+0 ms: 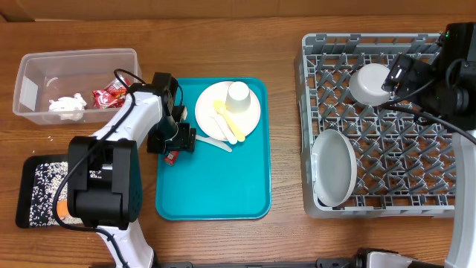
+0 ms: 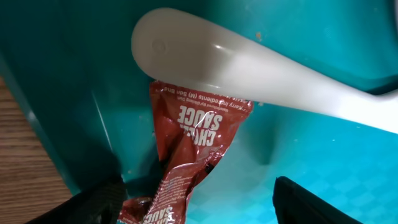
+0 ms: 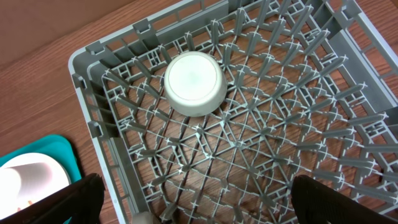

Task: Sort waste into correct bins and load items into the dishwasher rack
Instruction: 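Grasp the red sauce packet with the left gripper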

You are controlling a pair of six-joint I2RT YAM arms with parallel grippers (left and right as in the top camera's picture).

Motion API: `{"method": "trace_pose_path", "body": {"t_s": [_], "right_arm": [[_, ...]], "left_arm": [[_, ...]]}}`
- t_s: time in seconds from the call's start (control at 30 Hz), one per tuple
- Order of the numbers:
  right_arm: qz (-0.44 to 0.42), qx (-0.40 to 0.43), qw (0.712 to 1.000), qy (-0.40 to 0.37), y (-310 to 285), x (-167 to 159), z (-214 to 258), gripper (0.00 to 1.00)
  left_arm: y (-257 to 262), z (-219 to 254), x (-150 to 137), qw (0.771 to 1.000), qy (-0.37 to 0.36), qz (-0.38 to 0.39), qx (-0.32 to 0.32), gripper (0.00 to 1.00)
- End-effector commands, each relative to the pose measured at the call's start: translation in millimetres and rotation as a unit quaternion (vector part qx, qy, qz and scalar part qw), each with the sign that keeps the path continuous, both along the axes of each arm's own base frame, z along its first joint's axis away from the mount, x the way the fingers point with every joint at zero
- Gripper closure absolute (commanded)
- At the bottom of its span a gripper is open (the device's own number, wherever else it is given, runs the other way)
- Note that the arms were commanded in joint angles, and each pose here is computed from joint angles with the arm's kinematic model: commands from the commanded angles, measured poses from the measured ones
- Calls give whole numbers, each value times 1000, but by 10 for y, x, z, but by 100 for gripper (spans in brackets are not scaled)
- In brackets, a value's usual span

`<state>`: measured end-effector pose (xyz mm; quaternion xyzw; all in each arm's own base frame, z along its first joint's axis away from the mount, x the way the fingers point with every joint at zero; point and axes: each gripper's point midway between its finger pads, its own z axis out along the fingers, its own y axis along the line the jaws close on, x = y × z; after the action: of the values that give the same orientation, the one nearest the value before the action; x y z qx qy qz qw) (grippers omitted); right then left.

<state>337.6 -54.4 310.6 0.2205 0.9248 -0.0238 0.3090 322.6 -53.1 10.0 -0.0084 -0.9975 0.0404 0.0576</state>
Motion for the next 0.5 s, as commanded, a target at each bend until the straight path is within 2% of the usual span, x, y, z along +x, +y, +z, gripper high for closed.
{"method": "trace_pose_path", "body": {"t_s": [0.0,0.27,0.3,0.4,0.47], "right_arm": [[-4,-4,1000,-9,-16,20,59,0],[-5,-4,1000,-9,-16,20,59,0],[-5,-4,1000,-9,-16,20,59,0],[-5,-4,1000,-9,-16,20,59,0],[-5,-4,1000,-9,-16,20,59,0]], "left_arm": [[11,-41,-30,1000,4,-16,5,23],[18,-143,-98,1000,7,-16,5,32],[19,-154,-105,1000,8,-16,5,36],[26,-154,-106,1000,8,-15,7,68],[25,-149,-102,1000,8,-10,8,81]]}}
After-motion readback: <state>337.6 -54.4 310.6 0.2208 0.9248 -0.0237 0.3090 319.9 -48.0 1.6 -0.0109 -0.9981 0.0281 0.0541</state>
